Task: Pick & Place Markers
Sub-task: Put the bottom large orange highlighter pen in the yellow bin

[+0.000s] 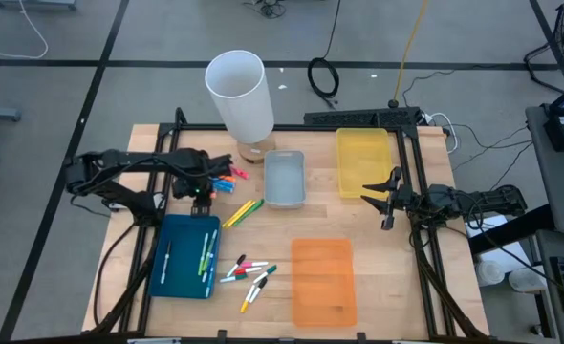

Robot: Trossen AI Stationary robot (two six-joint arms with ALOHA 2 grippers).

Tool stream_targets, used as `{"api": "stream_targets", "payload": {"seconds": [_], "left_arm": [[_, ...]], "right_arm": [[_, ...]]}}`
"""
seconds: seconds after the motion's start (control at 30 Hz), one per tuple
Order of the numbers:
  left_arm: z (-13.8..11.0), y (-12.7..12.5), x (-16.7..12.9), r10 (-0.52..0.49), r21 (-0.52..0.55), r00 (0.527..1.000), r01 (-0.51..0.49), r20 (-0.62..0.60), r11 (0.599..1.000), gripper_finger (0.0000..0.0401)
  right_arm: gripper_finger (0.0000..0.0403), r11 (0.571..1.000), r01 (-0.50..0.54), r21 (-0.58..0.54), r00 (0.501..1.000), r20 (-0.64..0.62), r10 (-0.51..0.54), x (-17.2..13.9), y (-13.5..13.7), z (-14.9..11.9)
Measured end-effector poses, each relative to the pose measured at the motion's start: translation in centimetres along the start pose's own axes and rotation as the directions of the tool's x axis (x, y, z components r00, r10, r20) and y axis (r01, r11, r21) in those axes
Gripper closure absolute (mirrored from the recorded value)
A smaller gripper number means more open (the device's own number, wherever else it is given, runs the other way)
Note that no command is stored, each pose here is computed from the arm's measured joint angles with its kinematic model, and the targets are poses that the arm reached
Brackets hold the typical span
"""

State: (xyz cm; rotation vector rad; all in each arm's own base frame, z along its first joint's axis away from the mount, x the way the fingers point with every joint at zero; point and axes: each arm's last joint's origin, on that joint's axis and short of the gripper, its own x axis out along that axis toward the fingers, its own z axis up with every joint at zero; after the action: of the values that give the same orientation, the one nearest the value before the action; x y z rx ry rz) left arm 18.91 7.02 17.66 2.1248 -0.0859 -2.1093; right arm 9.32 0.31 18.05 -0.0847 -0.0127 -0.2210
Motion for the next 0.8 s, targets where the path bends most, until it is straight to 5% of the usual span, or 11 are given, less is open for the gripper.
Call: {"api": "stream_targets", "payload": {"seconds": [0.8], "left_arm": [[0.64,0.52,-0.71,0.070,-0.036,0.997,-0.071,-0.019,0.997,0.0254]], "right_arm": [[0.0275,1.000,0.000,0.000,1.000,0.000,0.000,0.00,0.00,0.00]]}}
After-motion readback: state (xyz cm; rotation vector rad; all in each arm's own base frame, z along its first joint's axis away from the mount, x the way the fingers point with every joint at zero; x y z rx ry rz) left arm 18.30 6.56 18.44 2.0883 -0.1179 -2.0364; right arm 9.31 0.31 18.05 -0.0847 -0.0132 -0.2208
